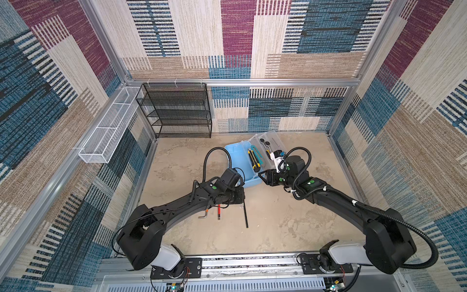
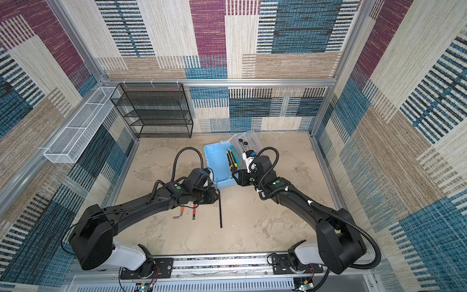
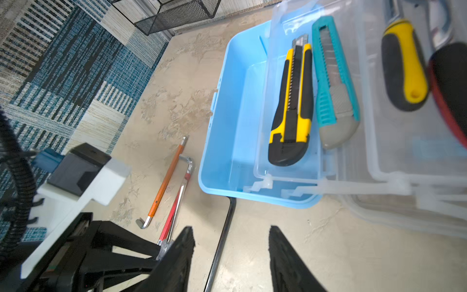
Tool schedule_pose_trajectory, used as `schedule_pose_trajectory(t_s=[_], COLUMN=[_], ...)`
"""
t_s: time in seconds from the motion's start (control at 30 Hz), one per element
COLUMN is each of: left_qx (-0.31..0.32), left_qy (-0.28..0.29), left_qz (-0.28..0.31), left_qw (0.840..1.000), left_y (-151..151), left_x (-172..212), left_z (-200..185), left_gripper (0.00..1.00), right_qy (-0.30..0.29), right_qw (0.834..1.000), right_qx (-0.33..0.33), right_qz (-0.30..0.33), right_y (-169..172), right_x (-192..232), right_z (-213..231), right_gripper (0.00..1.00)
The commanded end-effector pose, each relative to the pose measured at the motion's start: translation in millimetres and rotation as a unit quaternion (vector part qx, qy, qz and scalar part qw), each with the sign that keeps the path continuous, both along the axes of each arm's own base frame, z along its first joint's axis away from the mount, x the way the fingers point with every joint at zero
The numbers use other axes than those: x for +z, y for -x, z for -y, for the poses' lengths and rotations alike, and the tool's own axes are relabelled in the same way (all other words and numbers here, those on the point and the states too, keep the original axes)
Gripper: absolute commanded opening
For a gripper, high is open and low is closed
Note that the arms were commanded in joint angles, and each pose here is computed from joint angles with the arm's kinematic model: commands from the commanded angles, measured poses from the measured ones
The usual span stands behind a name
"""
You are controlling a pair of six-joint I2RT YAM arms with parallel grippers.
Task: Pack the tool kit
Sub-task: 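Lift the screwdriver with the left gripper while the right gripper approaches, then close the right gripper on the screwdriver while the left gripper opens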
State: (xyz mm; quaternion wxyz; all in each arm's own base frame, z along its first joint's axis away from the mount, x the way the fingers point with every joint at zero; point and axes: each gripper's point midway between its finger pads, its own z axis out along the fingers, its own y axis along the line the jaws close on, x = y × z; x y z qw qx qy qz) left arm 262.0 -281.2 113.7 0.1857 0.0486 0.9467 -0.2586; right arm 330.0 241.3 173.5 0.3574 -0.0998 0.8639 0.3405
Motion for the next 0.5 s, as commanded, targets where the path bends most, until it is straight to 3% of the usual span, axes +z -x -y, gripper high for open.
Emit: schedule_pose_trajectory(t_s=[0.0,0.47], left_qx=[-0.024,-0.051], left_qy=[0.043,0.089], left_qz=[0.020,0.020], left_qw=[0.999,0.995], left_y=[-7,-8], left_x=[17,30], left_z=[21,48], left_gripper=[0.00,0.00], right_qy=[-0.035,-0.042], right_qw=[0.999,0.999], right_qx=[0.010,0.033], right_qz=[0.005,-0.011], right_y=[4,3], right_x=[10,-3], right_z=[-16,-41], right_gripper=[0.49,0.48])
